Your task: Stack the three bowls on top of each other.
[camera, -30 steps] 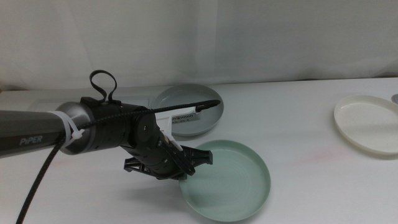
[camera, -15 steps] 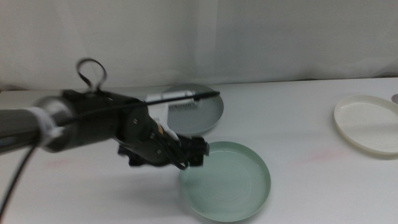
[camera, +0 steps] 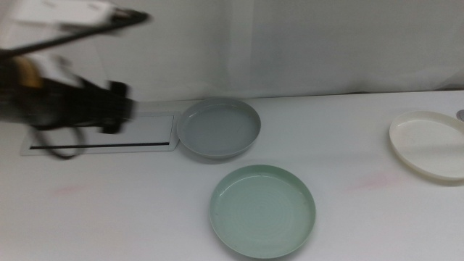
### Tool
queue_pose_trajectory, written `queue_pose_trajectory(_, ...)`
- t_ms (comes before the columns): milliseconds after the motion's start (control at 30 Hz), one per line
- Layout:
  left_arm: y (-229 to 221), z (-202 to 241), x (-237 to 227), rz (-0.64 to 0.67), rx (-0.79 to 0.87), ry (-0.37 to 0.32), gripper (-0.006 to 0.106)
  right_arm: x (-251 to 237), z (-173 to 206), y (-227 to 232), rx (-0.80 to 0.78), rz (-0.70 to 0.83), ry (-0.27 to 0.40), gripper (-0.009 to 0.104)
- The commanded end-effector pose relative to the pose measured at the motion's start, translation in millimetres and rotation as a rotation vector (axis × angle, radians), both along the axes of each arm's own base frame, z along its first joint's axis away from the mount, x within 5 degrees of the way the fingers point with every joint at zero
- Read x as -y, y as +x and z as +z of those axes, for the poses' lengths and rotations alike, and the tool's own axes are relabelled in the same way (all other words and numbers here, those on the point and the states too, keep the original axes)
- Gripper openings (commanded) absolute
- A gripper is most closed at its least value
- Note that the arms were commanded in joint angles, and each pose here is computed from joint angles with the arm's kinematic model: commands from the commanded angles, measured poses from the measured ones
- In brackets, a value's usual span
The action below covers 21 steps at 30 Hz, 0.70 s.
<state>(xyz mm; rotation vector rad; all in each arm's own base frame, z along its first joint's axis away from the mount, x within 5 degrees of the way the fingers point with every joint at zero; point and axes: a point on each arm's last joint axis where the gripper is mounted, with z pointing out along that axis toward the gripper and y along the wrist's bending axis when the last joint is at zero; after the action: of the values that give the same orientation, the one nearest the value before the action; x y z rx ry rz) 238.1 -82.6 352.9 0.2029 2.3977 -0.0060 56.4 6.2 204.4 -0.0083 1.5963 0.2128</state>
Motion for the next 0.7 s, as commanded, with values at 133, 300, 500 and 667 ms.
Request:
queue_pose_trajectory(133, -40.0, 35.6, -23.2, 0.031, 0.109, 0.006, 0.089, 0.3, -10.5, -1.2, 0.008, -0.003, -0.016, 0.103)
queue_pose_trajectory(300, -28.1, 33.7, -16.4, 0.006, 0.149, -0.009, 0.089, 0.3, -10.5, -1.2, 0.008, -0.003, -0.016, 0.103)
queue_pose_trajectory(500, 11.5, 12.0, 3.9, -0.006, 0.096, -0.026, 0.089, 0.3, -10.5, -1.2, 0.008, -0.003, -0.016, 0.103)
queue_pose_trajectory(667, 54.9, 6.0, 23.4, -0.006, 0.061, -0.023, 0.089, 0.3, -10.5, -1.2, 0.008, -0.003, -0.016, 0.103)
